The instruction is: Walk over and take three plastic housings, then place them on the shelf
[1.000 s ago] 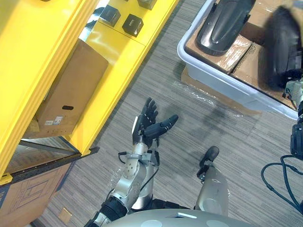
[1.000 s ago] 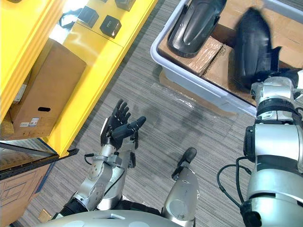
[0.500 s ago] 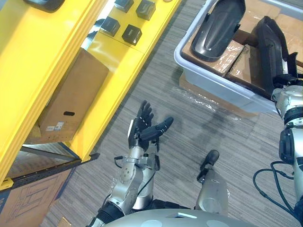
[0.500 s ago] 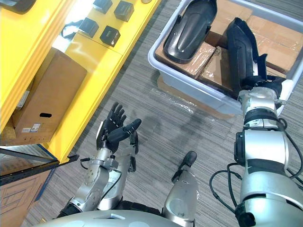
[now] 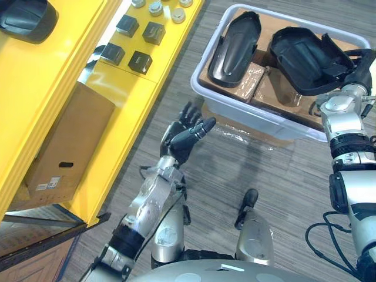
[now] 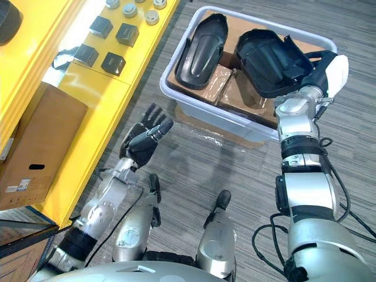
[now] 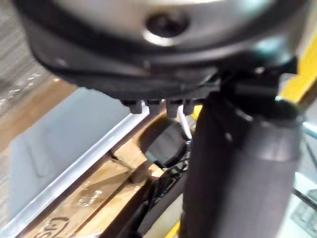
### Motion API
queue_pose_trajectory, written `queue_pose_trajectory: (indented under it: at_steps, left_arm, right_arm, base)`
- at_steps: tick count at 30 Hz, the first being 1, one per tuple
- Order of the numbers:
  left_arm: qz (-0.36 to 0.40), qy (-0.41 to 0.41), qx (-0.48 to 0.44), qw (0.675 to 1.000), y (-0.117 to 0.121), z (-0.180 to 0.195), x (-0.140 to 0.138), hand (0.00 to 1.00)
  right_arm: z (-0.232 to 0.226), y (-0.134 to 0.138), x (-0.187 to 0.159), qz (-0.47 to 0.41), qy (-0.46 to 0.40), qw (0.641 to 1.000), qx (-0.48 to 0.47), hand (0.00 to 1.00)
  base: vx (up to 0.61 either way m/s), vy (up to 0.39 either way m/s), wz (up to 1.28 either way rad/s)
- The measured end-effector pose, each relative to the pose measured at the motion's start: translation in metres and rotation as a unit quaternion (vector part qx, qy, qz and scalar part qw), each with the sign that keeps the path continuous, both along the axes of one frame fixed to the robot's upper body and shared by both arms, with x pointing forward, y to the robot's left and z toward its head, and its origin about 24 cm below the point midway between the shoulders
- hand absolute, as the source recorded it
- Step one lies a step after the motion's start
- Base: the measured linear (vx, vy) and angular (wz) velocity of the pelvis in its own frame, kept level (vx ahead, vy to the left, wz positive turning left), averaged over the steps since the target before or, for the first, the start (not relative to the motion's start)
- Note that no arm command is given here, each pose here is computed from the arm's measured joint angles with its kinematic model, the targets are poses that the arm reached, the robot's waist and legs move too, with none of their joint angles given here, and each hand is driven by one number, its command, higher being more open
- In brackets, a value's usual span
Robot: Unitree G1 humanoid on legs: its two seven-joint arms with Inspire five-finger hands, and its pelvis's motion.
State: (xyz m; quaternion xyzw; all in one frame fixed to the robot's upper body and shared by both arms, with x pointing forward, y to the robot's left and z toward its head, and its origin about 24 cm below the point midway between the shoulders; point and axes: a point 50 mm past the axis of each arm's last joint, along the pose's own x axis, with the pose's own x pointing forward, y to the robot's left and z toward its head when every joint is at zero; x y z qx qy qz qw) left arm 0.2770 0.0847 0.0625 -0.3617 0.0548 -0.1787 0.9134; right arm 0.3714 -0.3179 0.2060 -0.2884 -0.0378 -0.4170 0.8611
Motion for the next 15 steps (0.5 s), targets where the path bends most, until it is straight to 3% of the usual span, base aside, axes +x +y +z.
queue_pose_trajectory:
  at_steps: [9,15]
  left_arm:
    - [-0.029,0.066,-0.06,0.996,0.006,0.034,0.069,1.0]
    - [-0.041,0.092,-0.117,0.988,0.0,0.046,0.082,1.0]
  right_arm:
    - [0.019,0.043,0.013,0.059,-0.045,0.996,-0.05,0.0]
    - [0.032,0.075,0.018,0.109,-0.082,0.986,-0.1,0.0]
  base:
    - [-0.01,-0.026,-0.17]
    - [-0.01,-0.025,-0.17]
